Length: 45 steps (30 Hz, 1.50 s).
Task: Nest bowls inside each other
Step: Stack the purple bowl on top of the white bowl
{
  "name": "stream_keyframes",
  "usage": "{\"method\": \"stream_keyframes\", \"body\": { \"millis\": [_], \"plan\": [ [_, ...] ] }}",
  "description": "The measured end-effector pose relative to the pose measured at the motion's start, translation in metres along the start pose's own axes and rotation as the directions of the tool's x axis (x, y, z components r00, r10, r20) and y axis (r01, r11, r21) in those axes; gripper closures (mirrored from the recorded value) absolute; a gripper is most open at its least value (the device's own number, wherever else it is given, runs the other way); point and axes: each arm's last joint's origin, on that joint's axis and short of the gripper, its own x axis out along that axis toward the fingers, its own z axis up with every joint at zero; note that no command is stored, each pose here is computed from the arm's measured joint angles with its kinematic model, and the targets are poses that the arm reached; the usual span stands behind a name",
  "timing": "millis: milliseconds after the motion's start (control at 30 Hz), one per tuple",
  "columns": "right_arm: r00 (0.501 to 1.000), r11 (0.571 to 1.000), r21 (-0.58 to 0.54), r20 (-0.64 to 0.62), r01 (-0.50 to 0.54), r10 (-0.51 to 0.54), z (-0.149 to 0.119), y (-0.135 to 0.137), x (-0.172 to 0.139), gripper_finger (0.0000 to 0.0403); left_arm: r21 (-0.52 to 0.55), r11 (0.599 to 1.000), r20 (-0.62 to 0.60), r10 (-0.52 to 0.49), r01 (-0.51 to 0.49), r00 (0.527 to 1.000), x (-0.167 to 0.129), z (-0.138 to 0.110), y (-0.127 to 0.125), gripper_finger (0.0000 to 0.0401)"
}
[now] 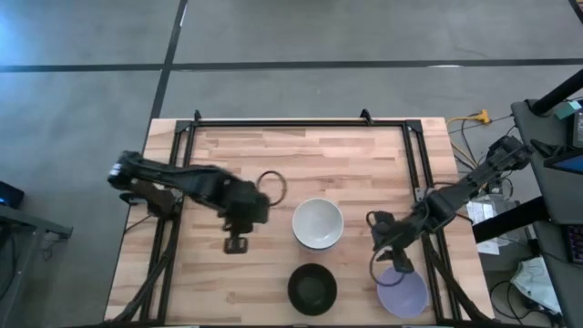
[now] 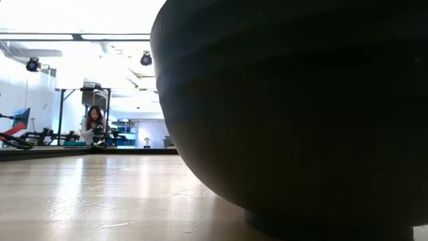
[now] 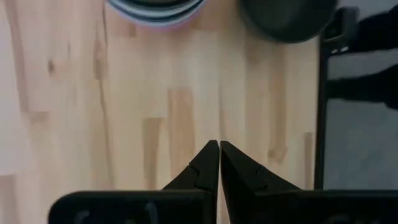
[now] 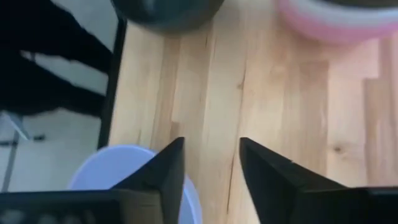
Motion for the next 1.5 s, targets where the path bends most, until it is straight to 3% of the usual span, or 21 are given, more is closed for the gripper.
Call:
{"method": "stream_keyframes", "body": {
  "millis": [233, 367, 600, 800, 1000, 1333, 1500],
  "plan": [
    [0.987, 0.998, -0.021, -0.153, -0.061, 0.057, -0.001, 0.002, 0.024, 0.0209, -0.066, 0.992, 0.246, -0.087, 0.106, 0.965, 0.003, -0.051, 0.005, 0.0401],
    [0.966, 0.992, -0.027, -0.235, -0.119, 0.11, -0.005, 0.005, 0.032, 0.0209, -0.107, 0.98, 0.314, -0.126, 0.167, 0.941, 0.012, -0.08, 0.011, 0.0401],
    [0.939, 0.99, -0.067, -0.33, -0.124, 0.095, -0.018, 0.016, 0.044, 0.0226, -0.16, 0.953, 0.382, -0.178, 0.255, 0.907, 0.033, -0.114, 0.017, 0.0401],
    [0.905, 0.998, -0.058, -0.423, 0.014, -0.037, -0.03, 0.013, 0.058, 0.0236, -0.153, 0.939, 0.443, -0.214, 0.308, 0.871, 0.051, -0.122, 0.019, 0.0401],
    [0.885, 0.998, -0.031, -0.461, 0.06, -0.068, -0.033, 0.011, 0.071, 0.0244, -0.151, 0.938, 0.446, -0.217, 0.312, 0.868, 0.056, -0.121, 0.019, 0.0401],
    [0.907, 0.999, -0.031, -0.42, 0.017, -0.029, -0.03, 0.013, 0.058, 0.0384, -0.149, 0.938, 0.447, -0.218, 0.313, 0.867, 0.056, -0.12, 0.019, 0.0401],
    [0.932, 0.999, -0.023, -0.361, -0.025, 0.015, -0.026, 0.015, 0.041, 0.039, -0.146, 0.937, 0.456, -0.222, 0.318, 0.862, 0.057, -0.118, 0.018, 0.0401]
  ]
}}
